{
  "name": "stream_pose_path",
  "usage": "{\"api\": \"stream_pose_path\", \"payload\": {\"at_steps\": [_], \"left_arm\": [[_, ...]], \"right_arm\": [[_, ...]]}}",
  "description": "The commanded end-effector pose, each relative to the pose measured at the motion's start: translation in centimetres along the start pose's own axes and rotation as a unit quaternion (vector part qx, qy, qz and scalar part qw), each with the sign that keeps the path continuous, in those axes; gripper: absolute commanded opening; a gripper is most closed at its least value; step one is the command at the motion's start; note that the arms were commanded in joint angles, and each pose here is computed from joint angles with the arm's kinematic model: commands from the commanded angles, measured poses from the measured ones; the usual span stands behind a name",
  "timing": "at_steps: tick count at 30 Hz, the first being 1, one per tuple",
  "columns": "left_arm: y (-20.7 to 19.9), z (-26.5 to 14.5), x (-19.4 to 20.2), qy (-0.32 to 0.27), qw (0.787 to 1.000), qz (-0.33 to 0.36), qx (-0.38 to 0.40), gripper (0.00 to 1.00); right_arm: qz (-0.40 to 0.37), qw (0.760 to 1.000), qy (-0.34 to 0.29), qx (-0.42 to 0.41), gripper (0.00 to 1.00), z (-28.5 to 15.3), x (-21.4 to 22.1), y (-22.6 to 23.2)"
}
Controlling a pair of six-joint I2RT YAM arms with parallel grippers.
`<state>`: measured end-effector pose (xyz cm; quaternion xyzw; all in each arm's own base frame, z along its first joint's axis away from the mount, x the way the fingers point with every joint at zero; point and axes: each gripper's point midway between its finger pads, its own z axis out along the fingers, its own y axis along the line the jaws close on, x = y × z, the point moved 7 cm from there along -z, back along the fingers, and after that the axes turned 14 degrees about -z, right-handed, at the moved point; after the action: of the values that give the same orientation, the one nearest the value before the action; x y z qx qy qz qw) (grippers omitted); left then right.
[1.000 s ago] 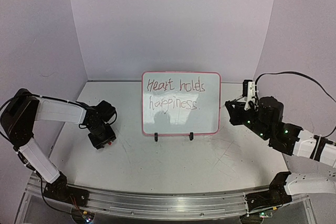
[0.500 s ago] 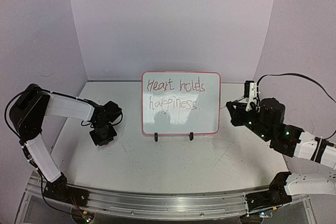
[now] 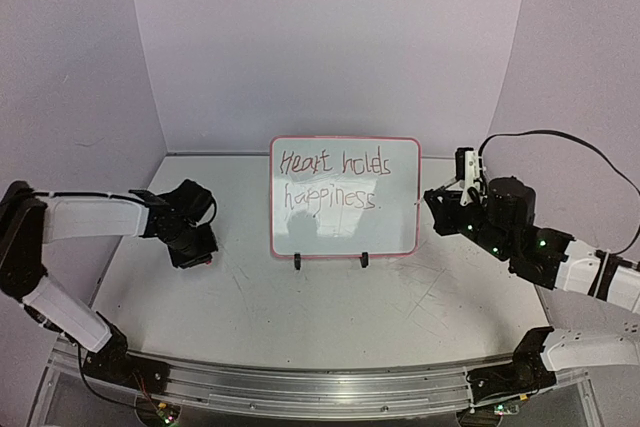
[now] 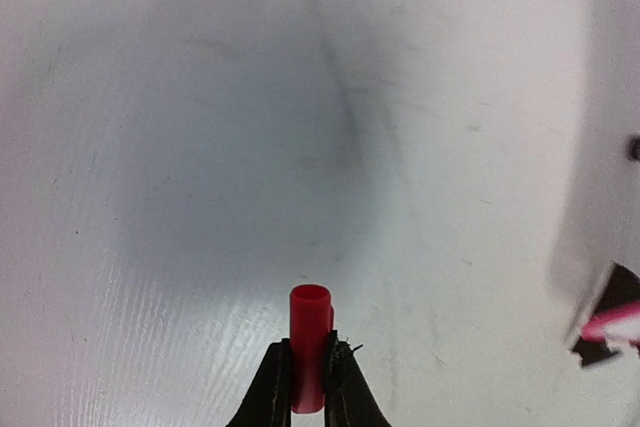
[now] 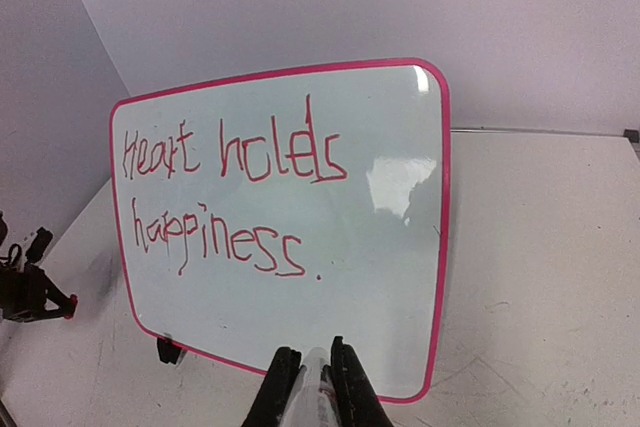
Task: Write a sentence on the whiteboard
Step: Pick up the pen cap from the center of the board, then insert the whiteboard marker without the cap into the pen cap.
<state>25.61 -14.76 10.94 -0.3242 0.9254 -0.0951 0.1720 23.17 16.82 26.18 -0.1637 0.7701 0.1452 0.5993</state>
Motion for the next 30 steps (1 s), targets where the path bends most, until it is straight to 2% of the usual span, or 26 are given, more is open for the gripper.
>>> {"api": "stream_pose_path", "payload": {"at_steps": [1,2,5,7,9,11,15,17,19,21,24,30], "left_arm": [[-4.1,-7.1,0.0,-0.004,0.963,0.11,0.244,0.0],[-4.6,-8.6,0.4,-0.001,0.945,0.136,0.297,0.0],[-7.0,-11.9,3.2,0.025,0.857,0.243,0.453,0.0],[-8.5,-13.8,6.3,-0.005,0.802,0.335,0.495,0.0],[-9.6,-14.4,8.8,-0.079,0.75,0.43,0.496,0.0],[-10.5,-14.3,9.7,-0.155,0.704,0.488,0.492,0.0],[-10.7,-13.5,10.2,-0.272,0.6,0.55,0.513,0.0],[-11.0,-12.8,10.6,-0.29,0.567,0.577,0.511,0.0],[-11.7,-12.4,11.1,-0.288,0.545,0.597,0.513,0.0],[-12.0,-11.9,11.5,-0.28,0.537,0.607,0.515,0.0],[-12.2,-11.3,11.8,-0.269,0.539,0.61,0.515,0.0],[-11.9,-10.8,11.7,-0.264,0.555,0.604,0.508,0.0]], "right_arm": [[-0.039,0.997,-0.021,-0.064,0.0,0.5,-4.1,1.8],[-0.052,0.995,-0.012,-0.083,0.0,0.8,-4.5,2.3],[-0.081,0.984,0.031,-0.155,0.0,2.1,-5.6,4.3],[-0.087,0.975,0.049,-0.199,0.0,2.6,-6.0,5.4],[-0.086,0.964,0.056,-0.244,0.0,2.9,-6.4,6.5],[-0.083,0.955,0.065,-0.278,0.0,3.2,-6.7,7.5],[-0.088,0.95,0.075,-0.291,0.0,3.5,-6.5,9.4],[-0.092,0.947,0.079,-0.298,0.0,3.5,-6.1,11.0],[-0.099,0.946,0.077,-0.299,0.0,3.4,-5.8,12.6],[-0.102,0.949,0.068,-0.291,0.0,3.4,-5.7,13.8],[-0.086,0.947,0.048,-0.306,0.0,3.2,-5.8,15.1],[-0.083,0.943,0.063,-0.316,0.0,4.1,-5.0,16.4]]}}
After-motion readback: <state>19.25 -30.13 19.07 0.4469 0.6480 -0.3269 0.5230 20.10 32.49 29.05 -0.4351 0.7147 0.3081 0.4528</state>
